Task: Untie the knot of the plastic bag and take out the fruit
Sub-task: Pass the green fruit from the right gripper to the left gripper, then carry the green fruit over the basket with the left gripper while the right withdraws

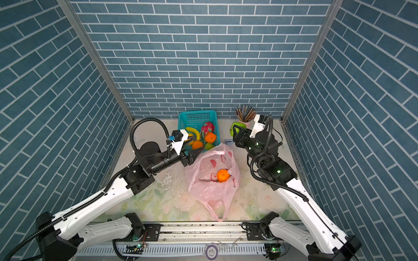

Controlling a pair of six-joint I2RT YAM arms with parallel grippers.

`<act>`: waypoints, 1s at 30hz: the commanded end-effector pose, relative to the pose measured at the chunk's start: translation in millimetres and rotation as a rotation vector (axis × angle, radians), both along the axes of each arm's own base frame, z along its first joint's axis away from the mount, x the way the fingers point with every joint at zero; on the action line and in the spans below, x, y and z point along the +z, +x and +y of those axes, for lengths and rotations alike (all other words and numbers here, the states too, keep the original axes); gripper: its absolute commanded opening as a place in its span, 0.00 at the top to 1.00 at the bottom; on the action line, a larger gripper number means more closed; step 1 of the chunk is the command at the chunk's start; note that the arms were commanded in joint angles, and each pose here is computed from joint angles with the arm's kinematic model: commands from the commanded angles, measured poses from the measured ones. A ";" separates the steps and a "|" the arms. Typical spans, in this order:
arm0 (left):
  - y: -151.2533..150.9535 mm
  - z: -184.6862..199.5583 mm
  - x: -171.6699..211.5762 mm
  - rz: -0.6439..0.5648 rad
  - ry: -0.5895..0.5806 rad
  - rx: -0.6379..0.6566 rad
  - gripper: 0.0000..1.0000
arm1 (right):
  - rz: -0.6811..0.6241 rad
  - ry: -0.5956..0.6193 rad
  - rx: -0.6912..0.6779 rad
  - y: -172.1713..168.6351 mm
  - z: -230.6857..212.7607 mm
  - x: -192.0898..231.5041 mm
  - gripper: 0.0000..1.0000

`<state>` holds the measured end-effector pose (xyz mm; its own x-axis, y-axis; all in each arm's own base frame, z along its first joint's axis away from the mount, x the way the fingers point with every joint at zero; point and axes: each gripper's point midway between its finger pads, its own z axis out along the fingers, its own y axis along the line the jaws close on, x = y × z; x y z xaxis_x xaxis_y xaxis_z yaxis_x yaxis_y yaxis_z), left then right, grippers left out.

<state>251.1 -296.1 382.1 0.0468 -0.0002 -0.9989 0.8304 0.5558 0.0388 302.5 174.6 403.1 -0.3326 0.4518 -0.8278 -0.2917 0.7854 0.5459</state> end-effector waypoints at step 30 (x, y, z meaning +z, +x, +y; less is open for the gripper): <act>5.4 -54.8 86.0 -0.653 0.131 -0.133 0.14 | -0.193 0.117 0.596 -65.3 93.0 76.6 0.52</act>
